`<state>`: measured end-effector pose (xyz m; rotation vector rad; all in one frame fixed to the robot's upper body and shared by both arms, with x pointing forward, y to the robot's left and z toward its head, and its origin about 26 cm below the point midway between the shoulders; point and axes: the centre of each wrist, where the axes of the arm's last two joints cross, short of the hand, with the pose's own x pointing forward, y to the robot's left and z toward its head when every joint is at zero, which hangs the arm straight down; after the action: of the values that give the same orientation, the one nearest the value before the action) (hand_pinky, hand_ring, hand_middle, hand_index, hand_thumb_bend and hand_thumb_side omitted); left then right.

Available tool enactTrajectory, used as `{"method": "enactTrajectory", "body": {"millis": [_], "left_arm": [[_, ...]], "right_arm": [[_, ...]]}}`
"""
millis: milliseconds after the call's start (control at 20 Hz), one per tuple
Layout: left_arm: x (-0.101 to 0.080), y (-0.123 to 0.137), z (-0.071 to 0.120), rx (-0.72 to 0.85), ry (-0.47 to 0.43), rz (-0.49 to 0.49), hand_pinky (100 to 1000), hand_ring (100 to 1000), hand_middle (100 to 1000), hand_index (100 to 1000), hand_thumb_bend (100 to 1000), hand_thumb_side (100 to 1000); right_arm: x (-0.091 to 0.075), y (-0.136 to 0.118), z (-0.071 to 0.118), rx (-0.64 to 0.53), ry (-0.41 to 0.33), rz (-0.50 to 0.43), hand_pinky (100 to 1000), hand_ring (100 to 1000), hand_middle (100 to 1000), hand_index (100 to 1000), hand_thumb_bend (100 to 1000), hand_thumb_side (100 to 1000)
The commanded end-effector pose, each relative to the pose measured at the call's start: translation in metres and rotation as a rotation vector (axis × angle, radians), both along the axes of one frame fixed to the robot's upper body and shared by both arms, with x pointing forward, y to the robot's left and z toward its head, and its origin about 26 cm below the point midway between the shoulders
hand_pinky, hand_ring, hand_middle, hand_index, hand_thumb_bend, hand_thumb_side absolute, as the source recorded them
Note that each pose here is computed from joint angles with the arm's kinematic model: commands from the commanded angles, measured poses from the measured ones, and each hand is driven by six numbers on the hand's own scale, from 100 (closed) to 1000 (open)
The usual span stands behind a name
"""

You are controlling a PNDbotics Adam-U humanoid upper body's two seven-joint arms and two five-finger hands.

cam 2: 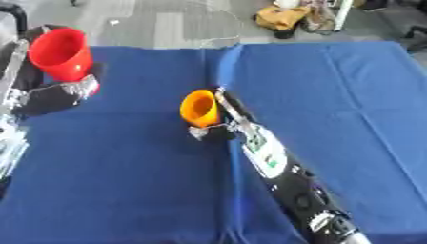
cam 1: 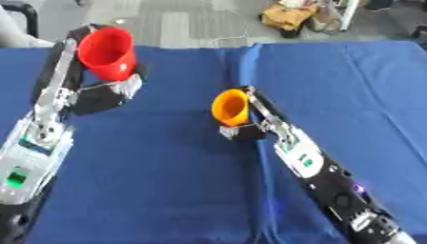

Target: Pour the contents of one cup into another cup.

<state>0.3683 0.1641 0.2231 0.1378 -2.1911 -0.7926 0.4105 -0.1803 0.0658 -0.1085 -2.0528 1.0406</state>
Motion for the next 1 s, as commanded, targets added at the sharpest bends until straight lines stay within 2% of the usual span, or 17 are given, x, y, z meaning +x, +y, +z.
{"method": "enactTrajectory", "body": {"millis": [50, 250, 500, 700, 750, 800, 1000], "left_arm": [[-0.006, 0.005, 0.028, 0.082, -0.072, -0.019, 254, 502, 478, 700, 193, 100], [-0.005, 0.003, 0.041, 0.128, -0.107, -0.038, 240, 490, 468, 700, 194, 100], [0.002, 0.000, 0.040, 0.173, -0.131, -0.024, 235, 485, 464, 701, 197, 100], [0.008, -0.004, 0.037, 0.206, -0.168, -0.010, 237, 484, 463, 702, 201, 100], [0.009, -0.005, 0.036, 0.214, -0.179, -0.008, 237, 484, 463, 702, 247, 100], [0.010, -0.005, 0.034, 0.219, -0.186, -0.007, 238, 484, 463, 702, 200, 100], [0.012, -0.008, 0.031, 0.231, -0.210, -0.009, 241, 485, 463, 703, 204, 100]], "right_arm": [[-0.003, 0.009, 0.024, -0.050, -0.071, 0.109, 530, 514, 227, 423, 100, 100], [-0.010, 0.025, 0.045, -0.057, -0.093, 0.240, 521, 513, 229, 425, 100, 100], [-0.020, 0.043, 0.067, -0.019, -0.068, 0.367, 509, 508, 227, 422, 100, 100], [-0.026, 0.053, 0.075, 0.023, 0.015, 0.452, 499, 502, 225, 418, 100, 108], [-0.027, 0.054, 0.076, 0.030, 0.036, 0.471, 498, 503, 226, 418, 100, 110], [-0.028, 0.056, 0.076, 0.036, 0.060, 0.487, 496, 502, 226, 418, 100, 114], [-0.028, 0.061, 0.066, 0.045, 0.192, 0.542, 491, 502, 230, 419, 100, 126]]}}
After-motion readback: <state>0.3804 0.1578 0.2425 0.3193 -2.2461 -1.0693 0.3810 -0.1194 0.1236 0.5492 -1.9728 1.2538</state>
